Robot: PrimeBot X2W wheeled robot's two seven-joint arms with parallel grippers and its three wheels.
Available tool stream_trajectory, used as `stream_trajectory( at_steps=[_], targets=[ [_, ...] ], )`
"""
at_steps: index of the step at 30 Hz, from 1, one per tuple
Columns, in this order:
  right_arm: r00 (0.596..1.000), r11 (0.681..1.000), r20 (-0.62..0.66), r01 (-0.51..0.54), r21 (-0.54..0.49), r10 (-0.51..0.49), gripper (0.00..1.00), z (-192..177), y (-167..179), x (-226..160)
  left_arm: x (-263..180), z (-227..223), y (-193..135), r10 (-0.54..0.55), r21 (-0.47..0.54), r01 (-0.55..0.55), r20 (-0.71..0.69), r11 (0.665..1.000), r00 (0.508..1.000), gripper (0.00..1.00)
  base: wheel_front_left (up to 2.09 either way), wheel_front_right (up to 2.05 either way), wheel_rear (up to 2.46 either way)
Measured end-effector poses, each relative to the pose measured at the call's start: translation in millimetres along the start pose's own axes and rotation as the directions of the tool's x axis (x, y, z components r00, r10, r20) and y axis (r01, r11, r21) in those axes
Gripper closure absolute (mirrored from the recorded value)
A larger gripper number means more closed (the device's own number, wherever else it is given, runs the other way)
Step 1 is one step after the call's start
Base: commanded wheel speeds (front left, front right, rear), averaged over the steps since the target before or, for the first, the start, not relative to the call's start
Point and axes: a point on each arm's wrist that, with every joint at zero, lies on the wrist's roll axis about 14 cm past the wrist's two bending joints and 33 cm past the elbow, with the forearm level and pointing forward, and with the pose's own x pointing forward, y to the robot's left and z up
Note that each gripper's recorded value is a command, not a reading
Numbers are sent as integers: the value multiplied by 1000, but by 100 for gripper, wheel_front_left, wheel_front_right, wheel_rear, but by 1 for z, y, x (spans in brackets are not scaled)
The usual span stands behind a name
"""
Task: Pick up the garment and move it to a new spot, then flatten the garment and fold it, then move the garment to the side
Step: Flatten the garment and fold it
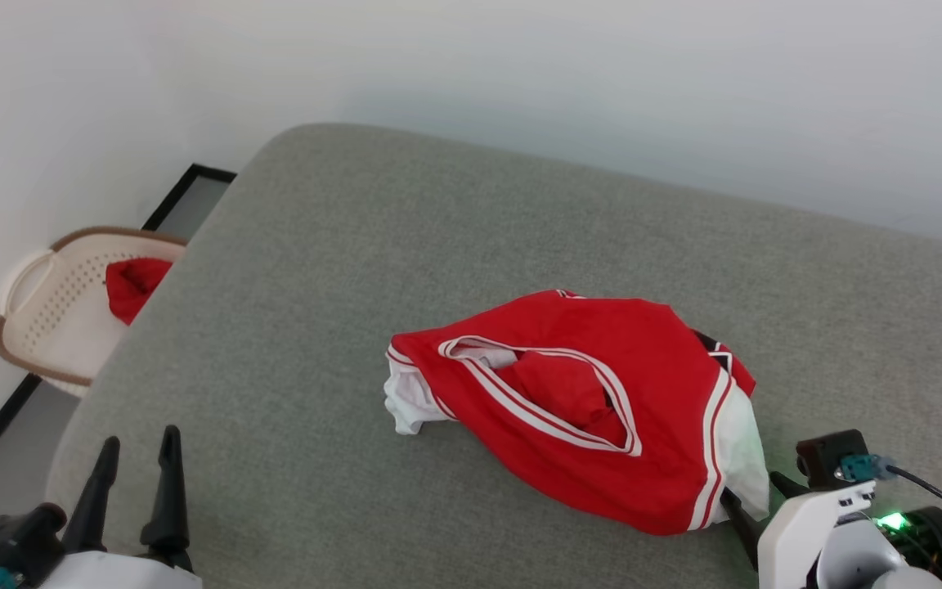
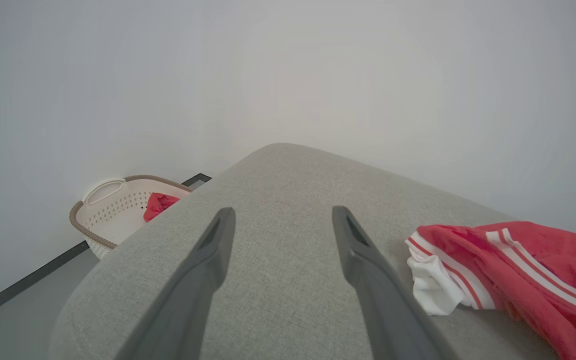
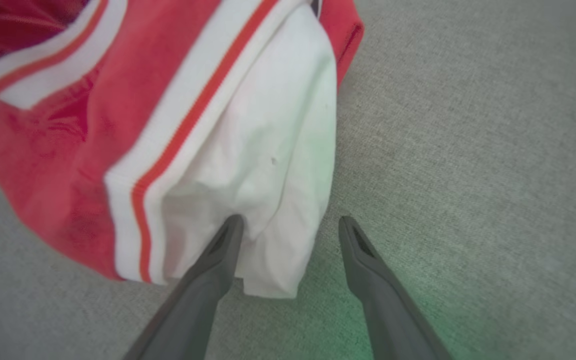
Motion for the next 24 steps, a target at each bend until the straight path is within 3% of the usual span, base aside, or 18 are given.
stream_trajectory(
  at_steps=[1, 2, 3, 14, 24],
  targets=[
    [1000, 1000, -10, -5, -6, 5, 58, -1, 1, 2, 0, -1, 1, 4, 4, -4, -4, 1000, 1000, 0, 0, 0, 0],
    [1000, 1000, -12, -7, -8, 7, 87, 0, 1, 5, 1, -3, 0, 3, 5, -3, -8, 1000, 1000, 0, 0, 0, 0],
    [1000, 1000, -18, -11, -9, 11, 100, -1, 1, 6, 1, -4, 1, 8, 6, -8, -10, 1000, 1000, 0, 0, 0, 0],
    [1000, 999, 27, 1, -33, 0, 100, 20, -6, 5, 6, -4, 3, 18, 5, -18, 0, 1000, 1000, 0, 0, 0, 0],
    [991, 992, 90, 108, -57, -103, 100, 53, -51, -20, 11, -3, -8, -8, -7, 8, 13, 1000, 1000, 0, 0, 0, 0]
  ],
)
